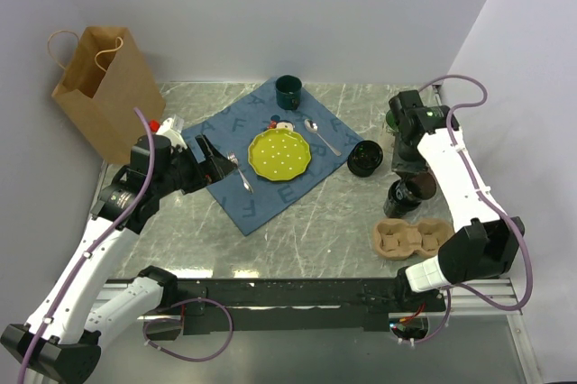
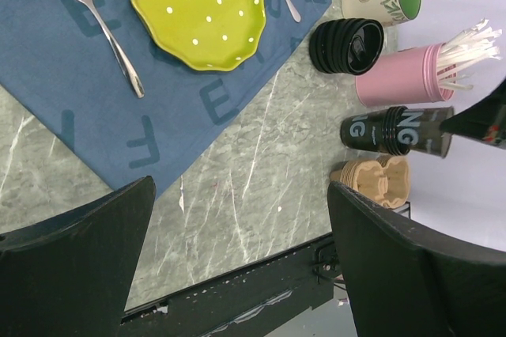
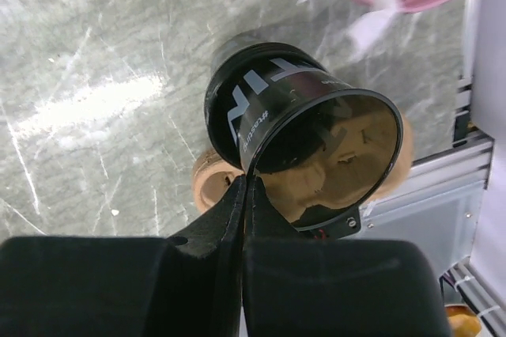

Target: Pack the takeout coffee

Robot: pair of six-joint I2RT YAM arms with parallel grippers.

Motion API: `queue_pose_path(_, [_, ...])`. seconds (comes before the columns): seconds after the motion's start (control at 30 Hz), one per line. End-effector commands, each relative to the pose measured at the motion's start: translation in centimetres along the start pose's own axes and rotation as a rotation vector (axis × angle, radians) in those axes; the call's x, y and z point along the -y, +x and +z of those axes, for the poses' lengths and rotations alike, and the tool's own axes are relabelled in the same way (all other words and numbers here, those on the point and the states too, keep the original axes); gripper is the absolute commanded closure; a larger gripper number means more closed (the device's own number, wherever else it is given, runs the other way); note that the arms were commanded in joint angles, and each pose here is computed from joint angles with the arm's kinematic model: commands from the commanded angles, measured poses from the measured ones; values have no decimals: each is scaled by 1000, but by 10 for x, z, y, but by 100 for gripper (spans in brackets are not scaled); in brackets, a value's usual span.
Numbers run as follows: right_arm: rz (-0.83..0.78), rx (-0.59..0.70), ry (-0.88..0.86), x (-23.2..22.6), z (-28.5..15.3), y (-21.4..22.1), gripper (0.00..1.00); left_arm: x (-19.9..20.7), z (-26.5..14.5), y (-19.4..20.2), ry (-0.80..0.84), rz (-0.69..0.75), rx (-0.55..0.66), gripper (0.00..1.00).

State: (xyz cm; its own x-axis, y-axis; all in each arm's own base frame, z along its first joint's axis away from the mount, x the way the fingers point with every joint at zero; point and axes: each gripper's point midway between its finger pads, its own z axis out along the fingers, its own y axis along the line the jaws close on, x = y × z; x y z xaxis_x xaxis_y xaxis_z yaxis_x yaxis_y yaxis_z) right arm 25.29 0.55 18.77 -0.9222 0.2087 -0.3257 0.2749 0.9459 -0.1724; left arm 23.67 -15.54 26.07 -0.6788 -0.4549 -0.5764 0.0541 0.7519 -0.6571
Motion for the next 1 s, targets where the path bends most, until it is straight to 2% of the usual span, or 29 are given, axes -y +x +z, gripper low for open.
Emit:
queue_pose_path(0.0, [22,46,29,19,-35,-4,100,11,-6,-11,37,25,47,3])
queue_pose_path(0.27, [-43,174,-25,-2,-82,-25,100,-20,3,-7,-107,18,53,3])
queue_pose_path(0.43, [-164,206,-55,-49,-97,-17,100,-27,4,-7,-135,8,63,3])
queue_pose_path(0.5, [-180,202,-124,-76,-96,-8,100,-36,6,-5,-170,-4,69,3])
queue_pose_path(0.53, [-241,179,-143,-94,-88,10,100,-39,6,-2,-177,-8,62,3])
queue_pose_path(0.7, [-345,113,-227,-160,-61,62,100,-62,14,14,-238,-62,53,3])
queue_pose_path(0.73, [-393,85,-219,-171,-52,78,100,-63,15,16,-234,-71,47,3])
queue_pose_path(0.97, [-480,44,-239,-225,-37,120,99,-74,14,31,-262,-110,20,3])
